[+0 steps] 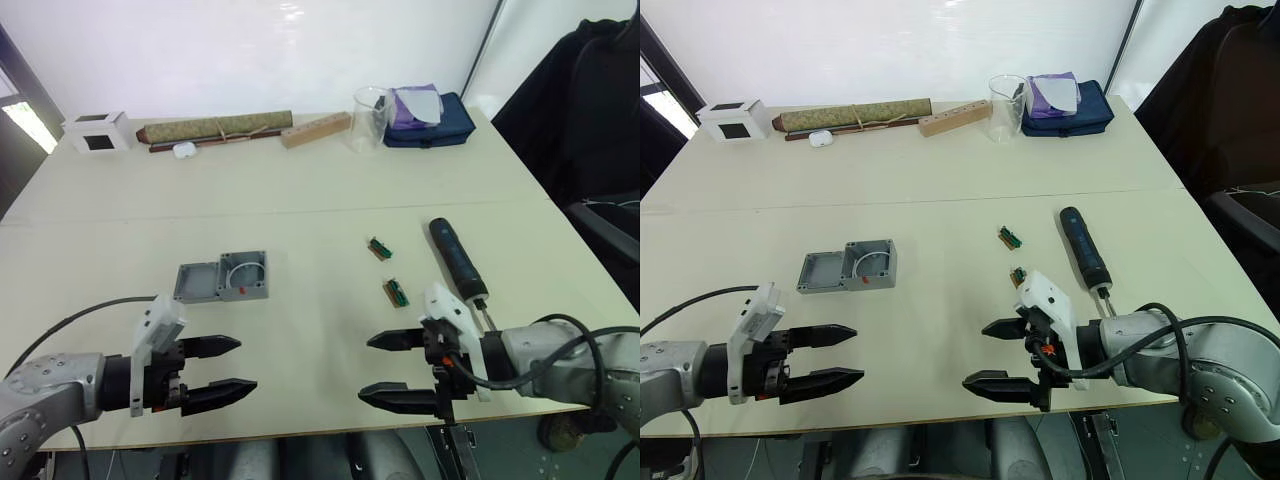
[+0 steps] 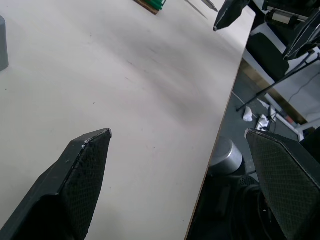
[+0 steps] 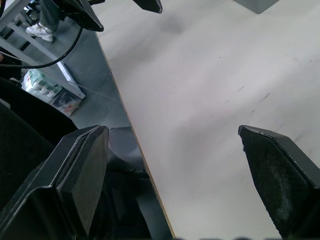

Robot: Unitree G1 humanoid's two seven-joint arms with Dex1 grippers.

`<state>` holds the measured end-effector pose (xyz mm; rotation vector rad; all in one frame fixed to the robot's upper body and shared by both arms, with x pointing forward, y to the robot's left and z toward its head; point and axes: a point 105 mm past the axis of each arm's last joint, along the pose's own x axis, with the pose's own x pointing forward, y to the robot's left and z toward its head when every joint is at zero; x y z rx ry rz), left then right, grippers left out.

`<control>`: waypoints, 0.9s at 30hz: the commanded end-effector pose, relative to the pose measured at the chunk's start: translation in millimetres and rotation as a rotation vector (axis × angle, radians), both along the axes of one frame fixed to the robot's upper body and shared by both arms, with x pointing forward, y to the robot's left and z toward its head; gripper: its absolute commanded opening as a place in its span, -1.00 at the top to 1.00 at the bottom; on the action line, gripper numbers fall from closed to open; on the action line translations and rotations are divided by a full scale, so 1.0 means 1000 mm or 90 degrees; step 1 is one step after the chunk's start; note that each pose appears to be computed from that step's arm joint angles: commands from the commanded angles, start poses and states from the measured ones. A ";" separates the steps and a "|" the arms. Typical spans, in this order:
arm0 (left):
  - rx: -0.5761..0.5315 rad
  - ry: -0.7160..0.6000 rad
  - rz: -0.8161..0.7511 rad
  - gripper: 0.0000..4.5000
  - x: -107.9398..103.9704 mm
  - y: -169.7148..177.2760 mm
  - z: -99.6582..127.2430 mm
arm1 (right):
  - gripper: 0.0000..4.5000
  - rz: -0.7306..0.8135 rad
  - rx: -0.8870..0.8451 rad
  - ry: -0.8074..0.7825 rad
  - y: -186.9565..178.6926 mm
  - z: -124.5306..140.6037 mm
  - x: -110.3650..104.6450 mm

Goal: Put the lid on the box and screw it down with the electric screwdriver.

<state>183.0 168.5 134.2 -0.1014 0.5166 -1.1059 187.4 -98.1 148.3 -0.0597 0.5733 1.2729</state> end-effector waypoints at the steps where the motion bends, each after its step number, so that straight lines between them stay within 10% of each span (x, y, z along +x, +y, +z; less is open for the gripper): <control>1: 0.005 -0.005 -0.009 -0.96 -0.002 -0.002 0.002 | -1.00 0.007 0.011 -0.018 0.004 0.005 -0.001; 16: 0.029 -0.043 0.024 -0.96 0.004 0.006 0.010 | -1.00 0.008 0.041 -0.035 0.015 0.018 0.005; 25: 0.123 -0.144 0.164 -0.96 0.043 0.039 0.045 | -1.00 -0.058 0.091 -0.024 0.014 0.041 0.023; 27: 0.212 -0.210 0.058 -0.96 0.061 0.035 0.068 | -1.00 -0.039 0.110 -0.121 0.031 0.053 0.027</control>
